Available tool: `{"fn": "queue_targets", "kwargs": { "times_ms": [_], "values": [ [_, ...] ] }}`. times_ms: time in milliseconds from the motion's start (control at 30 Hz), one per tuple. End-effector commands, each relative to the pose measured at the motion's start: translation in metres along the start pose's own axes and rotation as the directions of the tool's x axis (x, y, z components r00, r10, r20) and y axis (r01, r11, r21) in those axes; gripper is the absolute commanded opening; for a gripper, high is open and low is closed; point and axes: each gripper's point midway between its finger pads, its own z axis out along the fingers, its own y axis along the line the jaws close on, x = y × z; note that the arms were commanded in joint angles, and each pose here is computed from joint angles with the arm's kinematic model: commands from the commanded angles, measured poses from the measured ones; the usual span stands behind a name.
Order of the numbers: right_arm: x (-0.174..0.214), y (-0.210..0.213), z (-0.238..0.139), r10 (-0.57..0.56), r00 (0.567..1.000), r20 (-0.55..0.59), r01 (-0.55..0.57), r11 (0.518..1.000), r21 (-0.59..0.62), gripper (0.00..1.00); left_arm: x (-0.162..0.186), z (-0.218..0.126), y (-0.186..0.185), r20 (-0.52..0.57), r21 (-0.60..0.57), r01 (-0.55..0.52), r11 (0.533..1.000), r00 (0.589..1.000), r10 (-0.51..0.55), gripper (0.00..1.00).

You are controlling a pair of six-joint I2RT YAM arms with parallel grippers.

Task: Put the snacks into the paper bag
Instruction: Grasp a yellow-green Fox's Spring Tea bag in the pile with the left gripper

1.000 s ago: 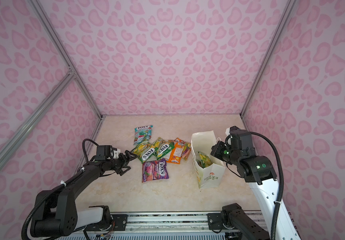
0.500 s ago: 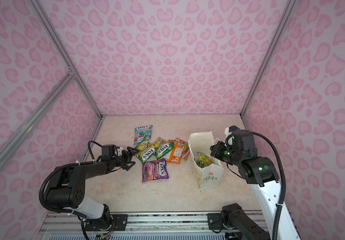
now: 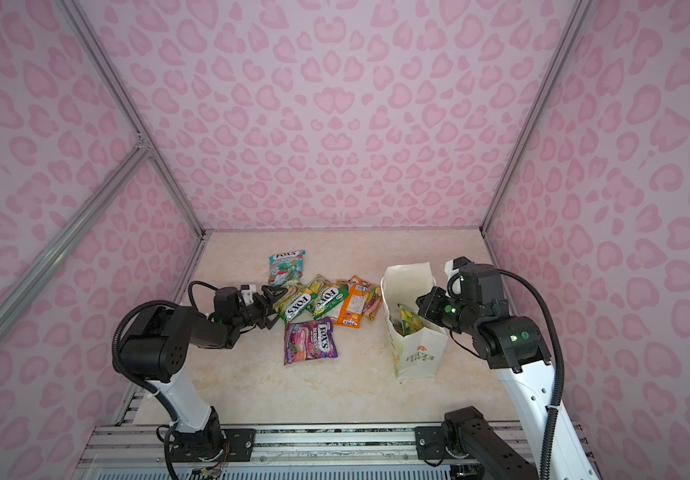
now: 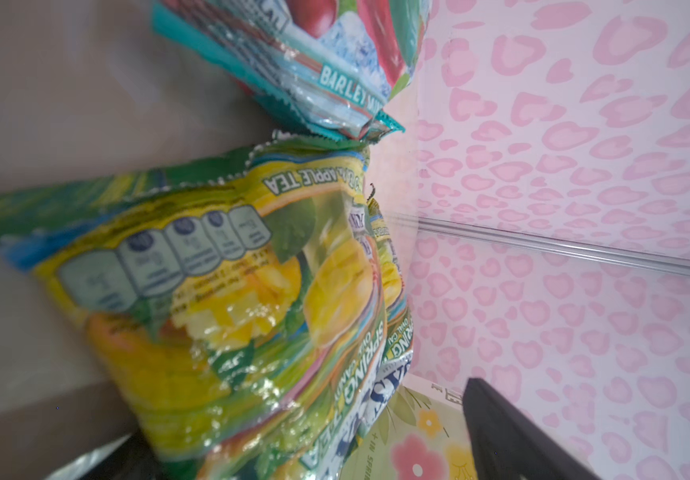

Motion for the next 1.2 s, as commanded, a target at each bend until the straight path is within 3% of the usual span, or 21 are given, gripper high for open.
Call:
{"fn": "queue_targets", "kwargs": {
  "times_ms": [0,300,467,1167],
  "values": [
    [-0.002,0.002,0.003,0.002,1.000,0.005,-0.002,1.000,-0.016,0.00,-0.007,0.007,0.020,0.057,-0.030,0.130,0.991,0.990,-0.129,0.98],
    [-0.001,-0.003,0.010,-0.014,1.000,-0.005,0.014,1.000,-0.005,0.00,-0.008,0.035,0.016,0.070,0.020,0.146,0.989,0.987,-0.147,1.00],
    [-0.003,-0.004,0.008,-0.020,1.000,0.007,0.020,1.000,-0.013,0.00,-0.007,0.048,0.017,0.080,0.048,0.165,0.985,0.982,-0.169,0.95],
    [-0.005,-0.022,0.009,-0.013,1.000,0.024,0.014,1.000,-0.006,0.00,-0.008,0.050,-0.019,0.117,0.153,0.079,0.985,0.988,-0.098,0.43]
  ]
}}
